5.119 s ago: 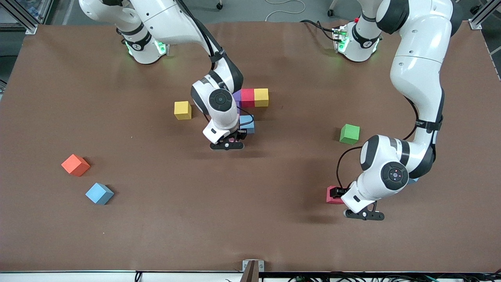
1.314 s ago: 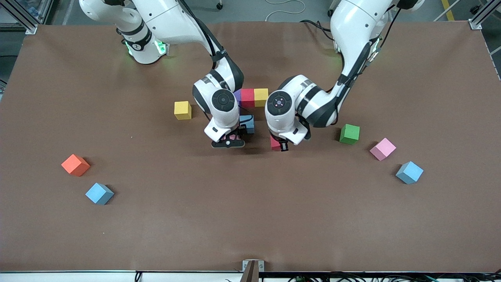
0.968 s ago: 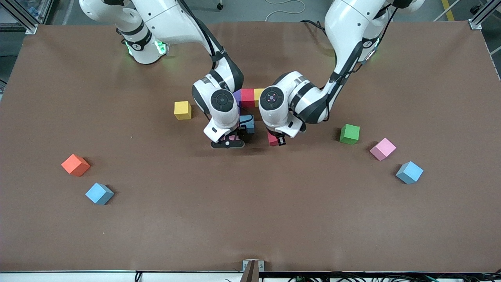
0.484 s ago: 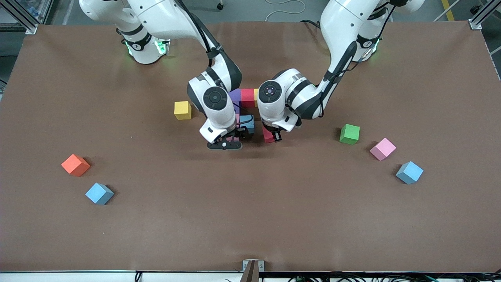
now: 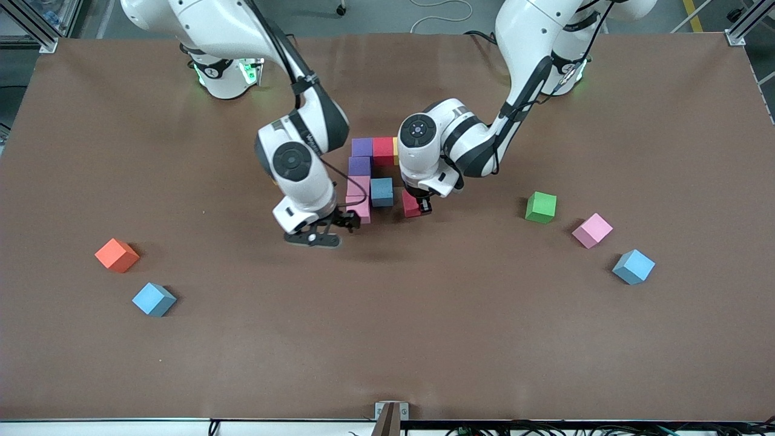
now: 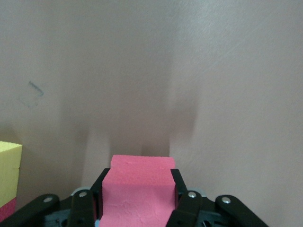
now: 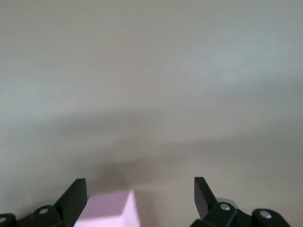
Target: Arrange 11 blocks into digit 3
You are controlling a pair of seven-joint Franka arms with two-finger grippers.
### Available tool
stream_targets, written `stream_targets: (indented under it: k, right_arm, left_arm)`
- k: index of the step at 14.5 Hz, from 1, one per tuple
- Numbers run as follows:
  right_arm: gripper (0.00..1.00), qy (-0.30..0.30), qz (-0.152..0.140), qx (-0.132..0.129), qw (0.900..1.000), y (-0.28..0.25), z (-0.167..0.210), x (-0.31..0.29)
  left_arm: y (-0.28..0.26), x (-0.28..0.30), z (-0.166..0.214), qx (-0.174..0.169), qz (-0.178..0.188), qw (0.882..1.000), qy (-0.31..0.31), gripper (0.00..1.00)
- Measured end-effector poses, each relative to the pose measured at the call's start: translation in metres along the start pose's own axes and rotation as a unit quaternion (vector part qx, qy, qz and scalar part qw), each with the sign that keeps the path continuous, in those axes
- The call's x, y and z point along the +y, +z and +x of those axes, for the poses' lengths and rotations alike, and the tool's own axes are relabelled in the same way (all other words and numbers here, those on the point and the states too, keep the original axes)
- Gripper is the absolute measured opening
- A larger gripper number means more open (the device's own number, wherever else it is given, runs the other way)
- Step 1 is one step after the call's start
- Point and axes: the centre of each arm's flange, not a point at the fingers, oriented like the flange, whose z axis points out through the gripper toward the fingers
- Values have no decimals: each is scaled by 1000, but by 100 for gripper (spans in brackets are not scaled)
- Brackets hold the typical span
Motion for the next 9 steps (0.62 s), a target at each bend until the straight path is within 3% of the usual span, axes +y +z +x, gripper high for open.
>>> stream_targets:
  k: [5, 9]
  right_arm:
    - [100, 70, -21, -8, 997, -14, 59, 103]
    - [100, 65, -23, -30, 997, -4, 34, 152]
  left_arm:
    - [3, -14, -5, 0, 1, 1000, 12, 55]
    - [9, -26, -7, 6, 4, 1000, 21, 55]
